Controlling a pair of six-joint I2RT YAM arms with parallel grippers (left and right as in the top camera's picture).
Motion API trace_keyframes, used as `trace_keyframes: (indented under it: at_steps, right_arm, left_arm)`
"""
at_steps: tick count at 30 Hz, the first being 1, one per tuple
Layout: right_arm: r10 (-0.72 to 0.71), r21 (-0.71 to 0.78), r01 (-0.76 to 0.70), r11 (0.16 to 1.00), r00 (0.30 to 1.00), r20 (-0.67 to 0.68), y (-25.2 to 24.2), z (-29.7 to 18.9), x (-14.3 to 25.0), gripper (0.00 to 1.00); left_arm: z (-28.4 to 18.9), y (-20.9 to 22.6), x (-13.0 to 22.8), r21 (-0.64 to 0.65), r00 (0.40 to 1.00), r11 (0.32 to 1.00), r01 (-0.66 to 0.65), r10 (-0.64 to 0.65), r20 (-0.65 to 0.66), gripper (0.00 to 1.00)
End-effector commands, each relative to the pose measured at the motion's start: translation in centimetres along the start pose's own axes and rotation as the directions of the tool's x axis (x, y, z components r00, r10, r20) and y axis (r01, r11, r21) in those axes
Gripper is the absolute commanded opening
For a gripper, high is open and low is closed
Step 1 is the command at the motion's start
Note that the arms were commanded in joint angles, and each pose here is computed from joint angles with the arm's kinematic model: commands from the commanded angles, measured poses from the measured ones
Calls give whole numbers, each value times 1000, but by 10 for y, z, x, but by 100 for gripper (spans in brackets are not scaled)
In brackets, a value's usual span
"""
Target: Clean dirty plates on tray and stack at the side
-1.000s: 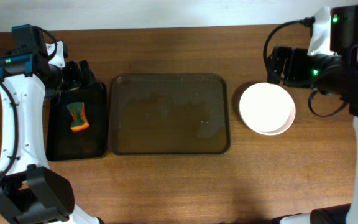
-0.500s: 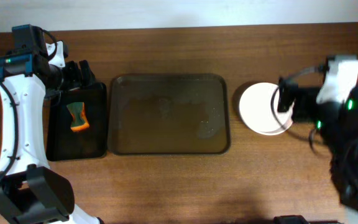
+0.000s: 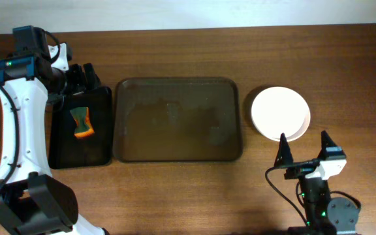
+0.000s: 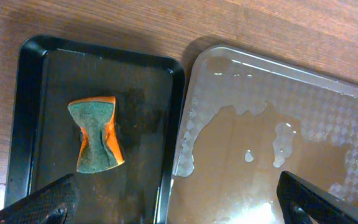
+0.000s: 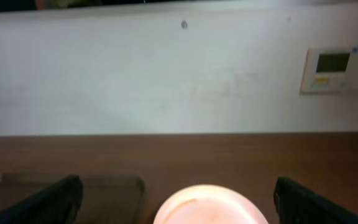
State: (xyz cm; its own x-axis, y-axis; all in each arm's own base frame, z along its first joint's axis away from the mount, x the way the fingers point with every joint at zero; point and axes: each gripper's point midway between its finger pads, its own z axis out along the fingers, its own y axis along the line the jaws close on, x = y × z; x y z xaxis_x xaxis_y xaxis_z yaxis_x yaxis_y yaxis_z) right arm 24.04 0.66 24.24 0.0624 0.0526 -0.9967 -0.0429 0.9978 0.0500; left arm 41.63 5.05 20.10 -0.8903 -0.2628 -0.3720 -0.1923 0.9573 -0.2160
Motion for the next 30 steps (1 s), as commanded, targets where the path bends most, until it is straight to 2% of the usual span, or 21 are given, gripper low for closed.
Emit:
trace_keyframes:
  at_steps: [1,5,11,30]
  right_arm:
    - [7,0,-7,1000,1000,18,-1,-2,19,98]
    - [9,-12,-9,1000,1000,-11,1,-1,39,98]
    - [14,-37,-19,999,990,-141,7,0,86,98]
    - [14,-37,-19,999,990,-141,6,0,86,98]
  left_arm:
    - [1,-1,0,7,1000,1000,2,-2,-3,100]
    - [1,-1,0,7,1000,1000,2,-2,-3,100]
    - [1,-1,0,7,1000,1000,2,-2,-3,99]
    - [1,-1,0,7,1000,1000,3,-3,-3,100]
